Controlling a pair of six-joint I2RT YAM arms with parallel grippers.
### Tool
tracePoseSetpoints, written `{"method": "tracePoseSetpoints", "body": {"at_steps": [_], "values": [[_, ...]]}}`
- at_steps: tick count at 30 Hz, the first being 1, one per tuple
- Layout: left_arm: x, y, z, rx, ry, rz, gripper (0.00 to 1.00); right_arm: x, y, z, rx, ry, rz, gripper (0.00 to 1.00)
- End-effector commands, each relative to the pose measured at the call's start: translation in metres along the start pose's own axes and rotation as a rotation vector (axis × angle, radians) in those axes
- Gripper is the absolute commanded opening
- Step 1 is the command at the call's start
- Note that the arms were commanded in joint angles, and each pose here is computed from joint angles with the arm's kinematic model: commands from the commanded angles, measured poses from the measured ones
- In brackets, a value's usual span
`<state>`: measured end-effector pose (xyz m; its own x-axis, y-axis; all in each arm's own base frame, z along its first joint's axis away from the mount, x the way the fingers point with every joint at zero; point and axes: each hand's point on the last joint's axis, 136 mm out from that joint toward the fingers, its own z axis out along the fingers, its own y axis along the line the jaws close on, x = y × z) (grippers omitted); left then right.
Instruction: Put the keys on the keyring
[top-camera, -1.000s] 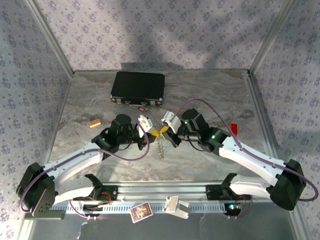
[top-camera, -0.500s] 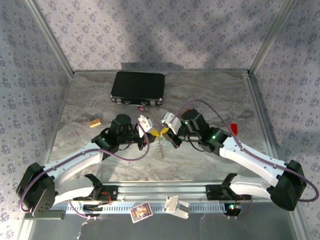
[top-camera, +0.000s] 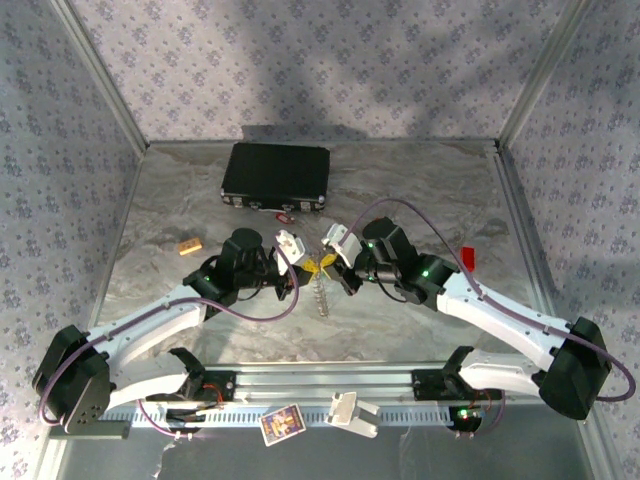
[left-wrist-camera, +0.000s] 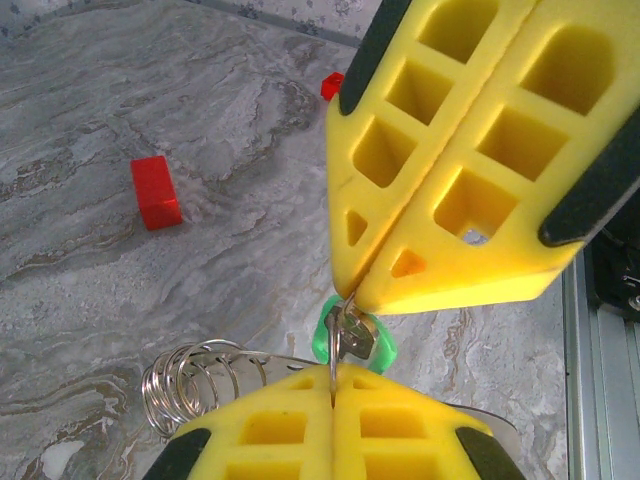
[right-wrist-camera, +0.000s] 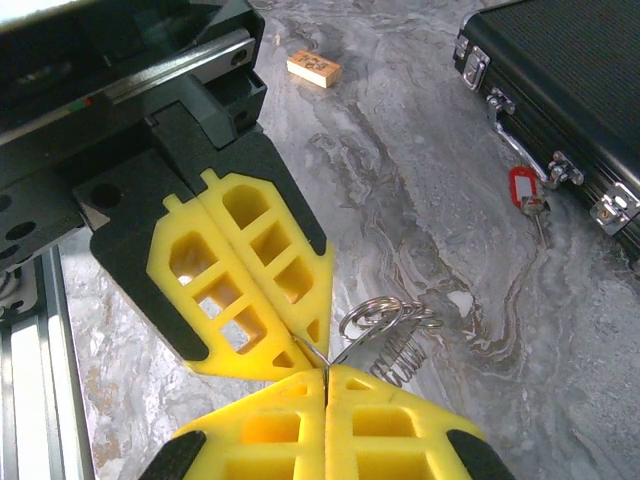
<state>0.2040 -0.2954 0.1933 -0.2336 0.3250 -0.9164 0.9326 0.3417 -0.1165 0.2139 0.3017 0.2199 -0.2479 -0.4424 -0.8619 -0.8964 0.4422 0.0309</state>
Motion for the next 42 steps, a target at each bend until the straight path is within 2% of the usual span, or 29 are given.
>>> {"method": "tracePoseSetpoints", "body": {"at_steps": [1, 20, 29, 35, 38, 42], "values": [[-0.028, -0.006, -0.002, 0.023, -0.073, 0.048, 0.00, -0.002, -0.006, 0.003, 0.032, -0.008, 0.017, 0.00], [-0.027, -0.005, -0.003, 0.019, -0.072, 0.056, 0.00, 0.007, -0.024, 0.001, 0.118, 0.033, 0.097, 0.00], [-0.021, -0.009, -0.002, 0.006, -0.051, 0.127, 0.00, 0.015, -0.016, 0.009, 0.033, 0.059, 0.192, 0.00], [-0.027, -0.017, -0.010, -0.003, -0.141, 0.207, 0.00, 0.020, -0.008, 0.013, -0.035, 0.068, 0.229, 0.00], [-0.029, -0.015, -0.012, -0.021, -0.170, 0.220, 0.00, 0.023, -0.005, 0.015, -0.057, 0.067, 0.230, 0.03], [-0.029, -0.018, -0.010, -0.002, -0.178, 0.229, 0.00, 0.022, -0.004, 0.015, -0.078, 0.044, 0.216, 0.12]]}}
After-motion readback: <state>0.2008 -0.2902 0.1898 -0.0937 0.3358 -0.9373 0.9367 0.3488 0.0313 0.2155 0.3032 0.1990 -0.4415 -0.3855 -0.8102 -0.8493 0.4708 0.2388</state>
